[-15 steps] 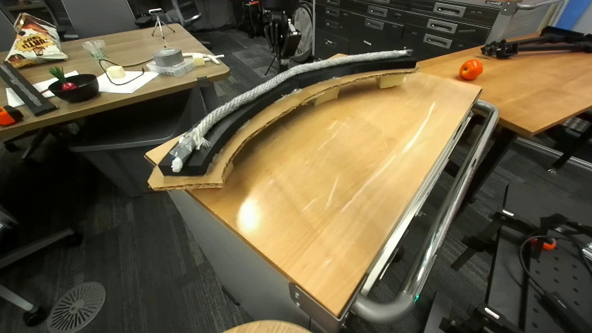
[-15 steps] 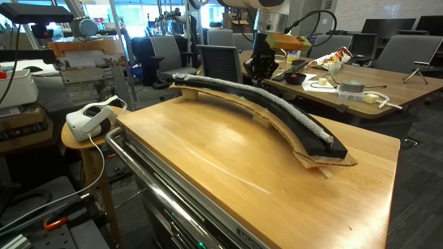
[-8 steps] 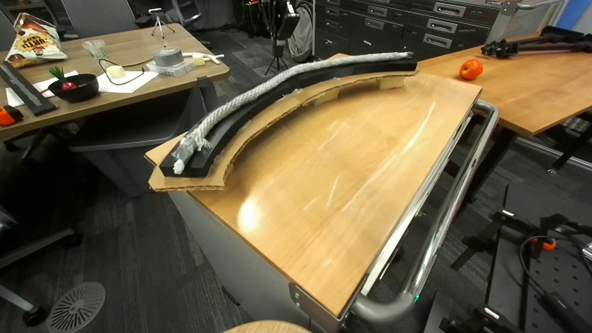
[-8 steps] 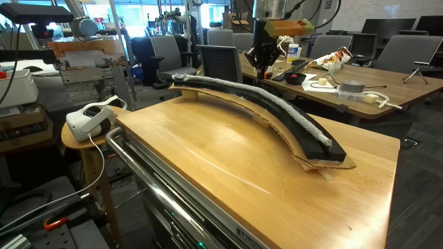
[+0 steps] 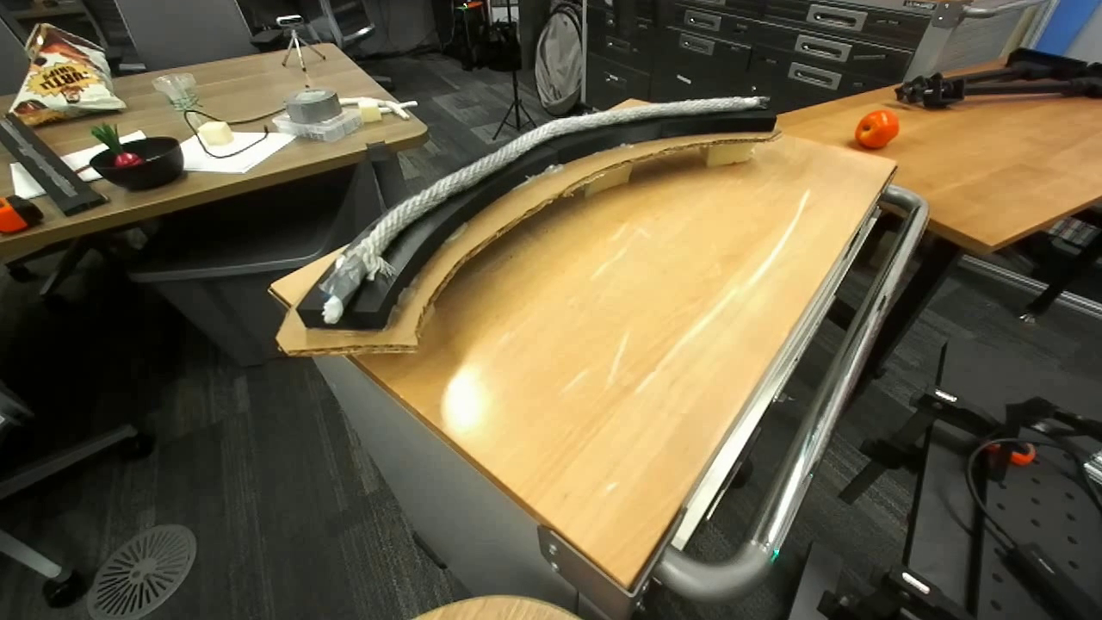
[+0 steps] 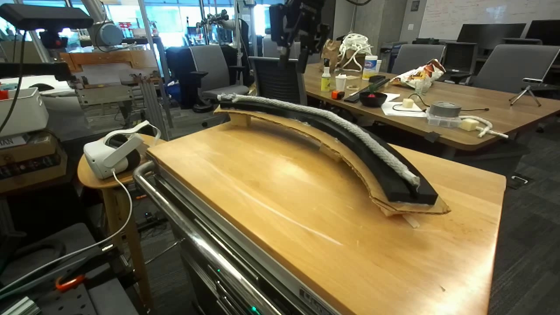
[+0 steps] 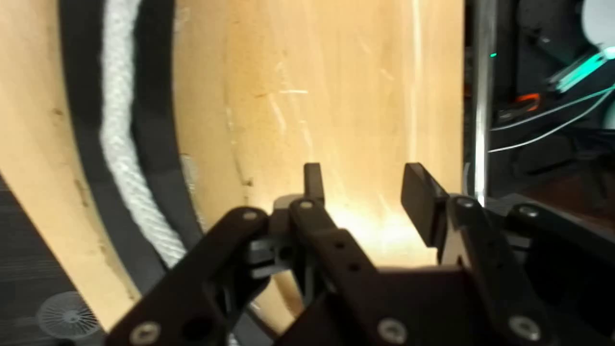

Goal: Put the white rope on the black board

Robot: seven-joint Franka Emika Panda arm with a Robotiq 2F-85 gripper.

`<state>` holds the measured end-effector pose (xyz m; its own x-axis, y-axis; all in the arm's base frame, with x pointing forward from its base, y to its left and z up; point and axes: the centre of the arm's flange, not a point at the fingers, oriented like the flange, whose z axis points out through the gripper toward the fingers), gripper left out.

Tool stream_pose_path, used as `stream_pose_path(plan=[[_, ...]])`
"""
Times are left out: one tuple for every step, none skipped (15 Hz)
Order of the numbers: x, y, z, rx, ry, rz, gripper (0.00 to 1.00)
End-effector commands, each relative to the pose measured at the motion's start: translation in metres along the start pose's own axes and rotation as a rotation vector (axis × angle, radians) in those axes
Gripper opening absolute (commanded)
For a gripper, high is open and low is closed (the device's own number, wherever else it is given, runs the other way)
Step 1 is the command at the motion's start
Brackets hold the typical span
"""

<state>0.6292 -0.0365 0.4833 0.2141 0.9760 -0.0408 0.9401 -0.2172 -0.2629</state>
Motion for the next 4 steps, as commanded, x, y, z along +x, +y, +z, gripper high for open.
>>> stream_pose_path(plan=[[-0.002, -0.011, -0.002, 0.027, 0.009, -0.028, 0.56], [-0.004, -0.018, -0.002, 0.043, 0.021, -0.047, 0.62], [-0.006, -0.022, -0.002, 0.049, 0.026, -0.055, 0.69], [-0.007, -0.024, 0.0, 0.053, 0.028, -0.06, 0.72]])
